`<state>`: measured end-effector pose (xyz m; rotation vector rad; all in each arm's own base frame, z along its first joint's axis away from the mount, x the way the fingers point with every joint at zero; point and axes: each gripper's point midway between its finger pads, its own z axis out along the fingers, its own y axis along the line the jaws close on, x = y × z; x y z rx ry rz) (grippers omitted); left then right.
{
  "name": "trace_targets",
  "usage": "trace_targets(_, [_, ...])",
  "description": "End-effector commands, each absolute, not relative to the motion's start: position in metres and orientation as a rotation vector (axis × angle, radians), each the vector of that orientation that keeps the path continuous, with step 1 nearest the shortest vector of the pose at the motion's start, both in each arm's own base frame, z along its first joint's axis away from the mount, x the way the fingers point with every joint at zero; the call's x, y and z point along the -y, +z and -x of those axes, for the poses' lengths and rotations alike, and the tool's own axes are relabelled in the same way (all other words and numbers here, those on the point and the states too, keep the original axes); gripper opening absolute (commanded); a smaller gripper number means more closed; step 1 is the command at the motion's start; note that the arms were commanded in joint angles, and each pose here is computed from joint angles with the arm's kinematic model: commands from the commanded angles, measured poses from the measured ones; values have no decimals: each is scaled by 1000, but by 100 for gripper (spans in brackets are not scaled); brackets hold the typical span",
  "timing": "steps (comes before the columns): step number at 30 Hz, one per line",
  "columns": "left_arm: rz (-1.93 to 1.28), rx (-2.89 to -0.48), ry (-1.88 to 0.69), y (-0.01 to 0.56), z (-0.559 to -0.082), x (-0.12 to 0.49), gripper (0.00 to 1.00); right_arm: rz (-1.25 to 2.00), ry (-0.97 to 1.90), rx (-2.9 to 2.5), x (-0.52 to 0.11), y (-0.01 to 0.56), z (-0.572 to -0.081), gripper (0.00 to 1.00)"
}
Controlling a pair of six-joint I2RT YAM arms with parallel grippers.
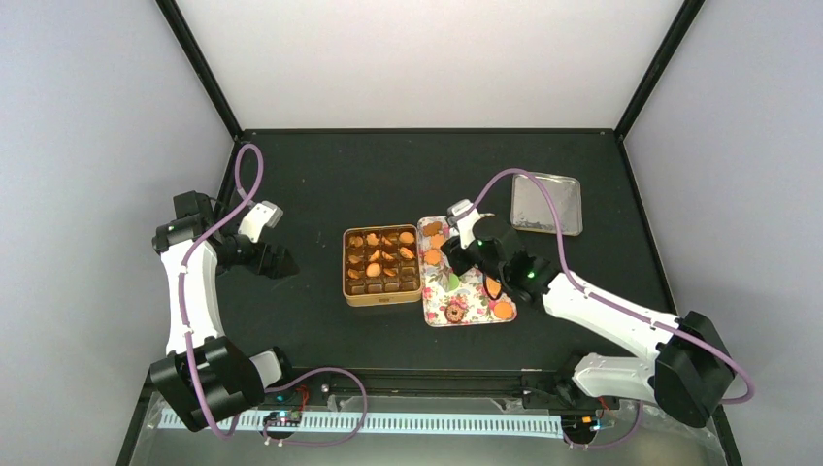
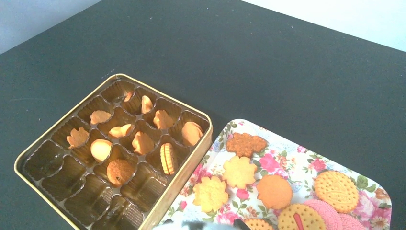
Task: Pack the cookies
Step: Pick up the fake cookies from the plate, then place the fake cookies in the empty pocket of the box.
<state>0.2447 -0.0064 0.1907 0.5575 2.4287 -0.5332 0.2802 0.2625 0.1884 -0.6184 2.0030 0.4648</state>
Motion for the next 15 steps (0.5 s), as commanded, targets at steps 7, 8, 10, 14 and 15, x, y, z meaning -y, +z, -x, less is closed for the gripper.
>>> trace_targets(7, [-579,-2387,-539,200,-246,9,99,614,522,-1835,-284,283,-287,9])
trace_targets(8, [-579,-2388,-538,200,-246,9,99,621,531,-1823,-289,290,-286,9])
trace_targets(10, [-579,-2388,-539,199,-245,9,99,644,547,-1803,-301,298,-284,9])
trace_targets(14, [-577,-2389,-539,197,-245,9,99,678,553,-1802,-323,299,-287,9])
trace_targets(15, [-578,-2390,-540,196,-245,9,99,684,555,-1805,-327,297,-289,9])
